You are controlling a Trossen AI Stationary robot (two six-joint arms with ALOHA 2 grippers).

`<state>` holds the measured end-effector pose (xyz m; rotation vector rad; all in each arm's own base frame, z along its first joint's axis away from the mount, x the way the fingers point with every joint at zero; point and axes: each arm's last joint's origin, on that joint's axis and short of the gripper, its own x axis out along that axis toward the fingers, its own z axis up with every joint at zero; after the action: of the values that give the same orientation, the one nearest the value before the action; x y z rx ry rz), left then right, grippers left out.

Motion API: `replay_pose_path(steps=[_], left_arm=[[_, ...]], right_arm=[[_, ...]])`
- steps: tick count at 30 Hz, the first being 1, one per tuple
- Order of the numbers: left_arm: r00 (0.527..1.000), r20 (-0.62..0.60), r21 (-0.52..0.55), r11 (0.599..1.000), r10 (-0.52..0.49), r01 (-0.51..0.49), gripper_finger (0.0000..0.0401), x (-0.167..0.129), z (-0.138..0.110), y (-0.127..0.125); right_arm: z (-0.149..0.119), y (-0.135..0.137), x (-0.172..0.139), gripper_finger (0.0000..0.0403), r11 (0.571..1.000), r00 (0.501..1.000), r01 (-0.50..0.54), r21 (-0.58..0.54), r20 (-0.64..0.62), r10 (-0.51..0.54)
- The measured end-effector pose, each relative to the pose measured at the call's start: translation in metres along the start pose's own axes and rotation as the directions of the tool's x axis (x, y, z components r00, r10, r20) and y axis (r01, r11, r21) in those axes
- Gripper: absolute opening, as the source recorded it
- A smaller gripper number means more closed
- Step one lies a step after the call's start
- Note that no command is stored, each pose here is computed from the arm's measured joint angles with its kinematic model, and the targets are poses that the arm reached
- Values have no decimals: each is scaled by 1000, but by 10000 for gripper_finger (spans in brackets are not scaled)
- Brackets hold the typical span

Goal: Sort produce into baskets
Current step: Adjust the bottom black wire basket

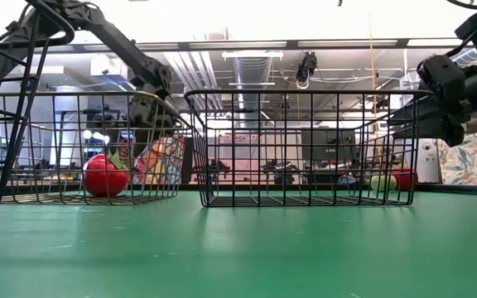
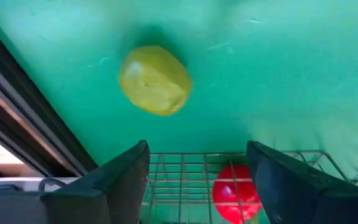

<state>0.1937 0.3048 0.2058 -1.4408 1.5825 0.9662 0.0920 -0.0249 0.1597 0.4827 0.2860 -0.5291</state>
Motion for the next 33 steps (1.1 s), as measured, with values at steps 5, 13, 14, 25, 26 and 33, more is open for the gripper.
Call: replay_pose_path(steps=[5,13,14,25,26,33], left_arm=[[999,-36,-67,998,4,-6,249,9,11,10],[996,-85,-130,991,15,-26,249,23,26,14],[996,-83,-133,991,13,-24,249,24,27,15],[996,-81,-147,988,42,-54,281,26,26,15],[996,-80,-146,988,44,-55,288,26,26,14],[996,-40,-173,982,75,-81,315,27,27,12]], right_arm=[[0,0,0,203,1000,1000,1,-12,0,-1],[0,0,0,203,999,1000,10,-52,5,-9],[0,0,0,203,999,1000,10,-53,4,-10],[-1,-3,0,203,994,998,69,-86,5,-69],[-1,-3,0,203,994,998,69,-87,5,-69],[-1,-3,0,203,993,998,70,-93,4,-70]])
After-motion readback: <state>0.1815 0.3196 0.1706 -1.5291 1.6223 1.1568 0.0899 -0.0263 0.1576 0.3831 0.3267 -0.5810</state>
